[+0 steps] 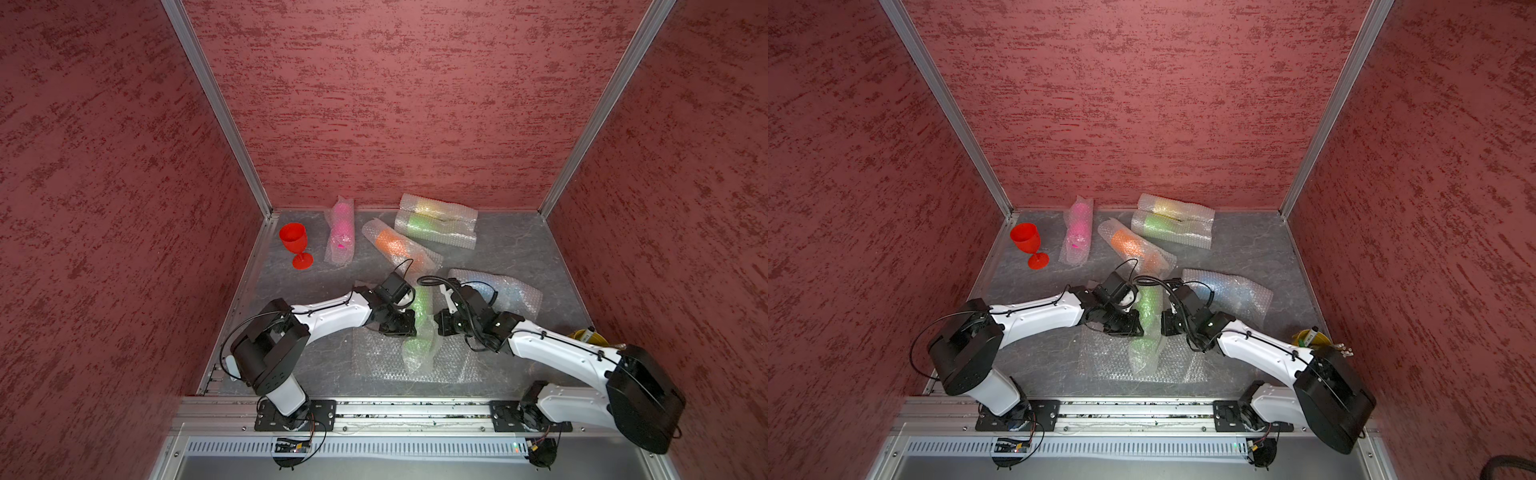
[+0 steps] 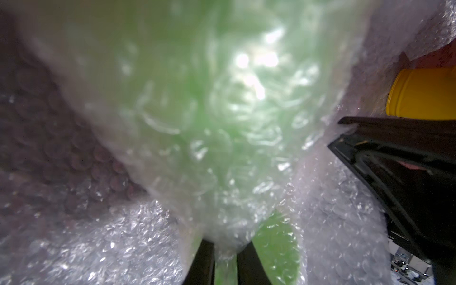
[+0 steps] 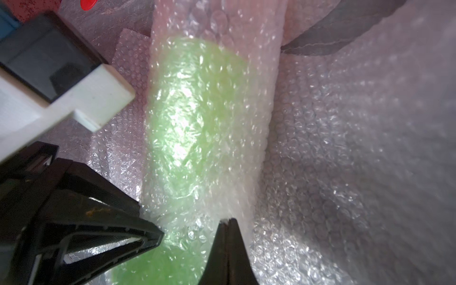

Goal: Unpack wine glasses from bubble wrap
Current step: Unwrap the bubble wrap.

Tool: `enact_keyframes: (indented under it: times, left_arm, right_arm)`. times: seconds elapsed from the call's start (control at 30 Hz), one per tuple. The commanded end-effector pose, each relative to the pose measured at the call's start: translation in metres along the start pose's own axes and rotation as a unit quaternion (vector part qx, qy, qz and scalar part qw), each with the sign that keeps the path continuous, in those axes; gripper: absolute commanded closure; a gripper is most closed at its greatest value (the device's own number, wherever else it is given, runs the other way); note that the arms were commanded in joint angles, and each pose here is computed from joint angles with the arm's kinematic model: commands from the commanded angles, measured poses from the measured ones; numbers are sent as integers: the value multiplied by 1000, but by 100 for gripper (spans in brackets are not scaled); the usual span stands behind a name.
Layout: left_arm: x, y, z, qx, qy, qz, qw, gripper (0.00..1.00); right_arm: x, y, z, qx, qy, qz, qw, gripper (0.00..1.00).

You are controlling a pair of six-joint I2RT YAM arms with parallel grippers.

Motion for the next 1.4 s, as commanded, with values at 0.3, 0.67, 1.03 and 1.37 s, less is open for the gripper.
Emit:
enact_keyframes:
  times: [0.3, 0.67, 1.03, 1.37]
  left_arm:
    - [-5, -6, 31, -4, -50, 4, 999, 95]
    - [-5, -12, 42, -15, -67, -9, 998, 100]
    - [-8, -27, 46, -23, -73, -27, 997, 76]
    - [-8, -68, 60, -26, -89, -76, 993, 39]
  right_arm:
    - [-6, -8, -16, -52, -10, -31, 998, 100]
    - [-12, -12, -22, -63, -9, -41, 997, 100]
    - [-18, -14, -26, -55, 9, -54, 997, 100]
    - [-14, -25, -17, -12, 26, -79, 996, 100]
Point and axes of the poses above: each gripper's point midway between its finger pads, its own y axis out along the fingers, its own z axis along the line the jaws close on, x = y × z, the point moved 6 cm from there along -y, back along the fingers, and after that the axes turned 12 degrees about -y, right-handed, at the moved point
